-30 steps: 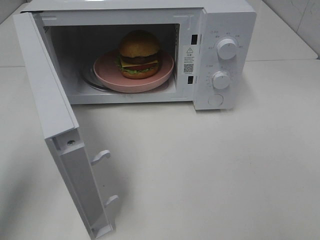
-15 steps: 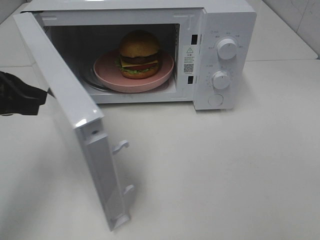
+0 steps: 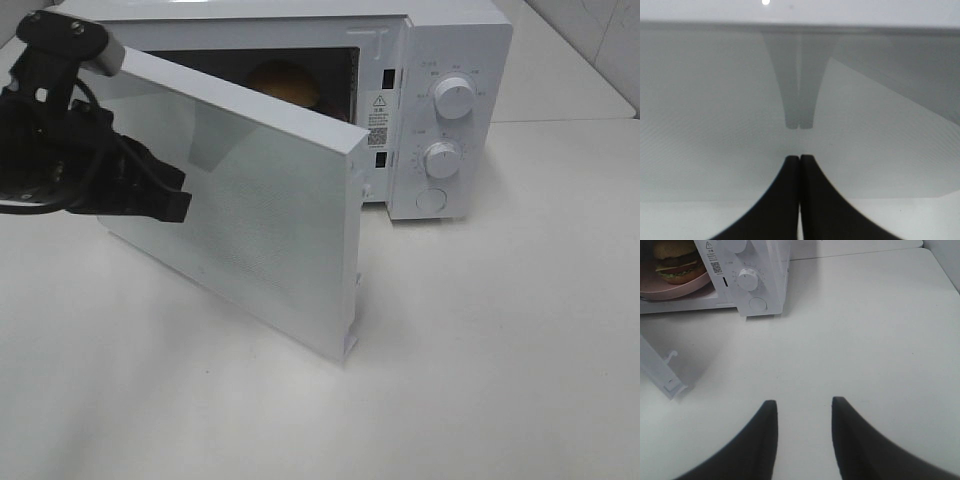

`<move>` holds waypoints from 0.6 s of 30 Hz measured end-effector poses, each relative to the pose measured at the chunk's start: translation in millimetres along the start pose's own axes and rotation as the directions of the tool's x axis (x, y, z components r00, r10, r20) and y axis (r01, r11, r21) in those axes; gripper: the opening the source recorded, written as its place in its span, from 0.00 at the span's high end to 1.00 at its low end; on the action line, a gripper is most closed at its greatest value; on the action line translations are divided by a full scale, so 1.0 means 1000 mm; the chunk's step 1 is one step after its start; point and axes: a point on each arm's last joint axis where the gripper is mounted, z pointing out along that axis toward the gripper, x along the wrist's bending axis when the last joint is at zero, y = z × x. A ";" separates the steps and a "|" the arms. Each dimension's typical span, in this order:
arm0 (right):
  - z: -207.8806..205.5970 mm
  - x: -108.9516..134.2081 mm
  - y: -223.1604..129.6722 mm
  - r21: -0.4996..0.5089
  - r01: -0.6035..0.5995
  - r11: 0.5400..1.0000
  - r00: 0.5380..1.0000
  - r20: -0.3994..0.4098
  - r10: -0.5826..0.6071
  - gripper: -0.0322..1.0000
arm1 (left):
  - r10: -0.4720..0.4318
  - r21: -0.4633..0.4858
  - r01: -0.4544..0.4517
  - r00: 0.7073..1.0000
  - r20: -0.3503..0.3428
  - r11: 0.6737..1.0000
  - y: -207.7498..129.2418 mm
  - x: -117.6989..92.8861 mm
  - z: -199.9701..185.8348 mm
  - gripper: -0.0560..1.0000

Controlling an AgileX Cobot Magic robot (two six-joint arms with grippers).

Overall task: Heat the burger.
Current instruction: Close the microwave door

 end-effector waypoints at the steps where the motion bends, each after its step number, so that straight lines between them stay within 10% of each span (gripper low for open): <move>1: 0.000 0.000 0.000 0.000 0.000 1.000 1.000 0.000 0.000 0.64 | 0.006 -0.001 -0.006 1.000 0.006 1.000 0.003 -0.002 0.004 0.95; 18: 0.000 0.000 0.000 0.000 0.000 1.000 1.000 0.000 0.000 0.64 | 0.055 -0.021 -0.054 0.997 0.053 0.998 0.042 -0.023 0.068 0.95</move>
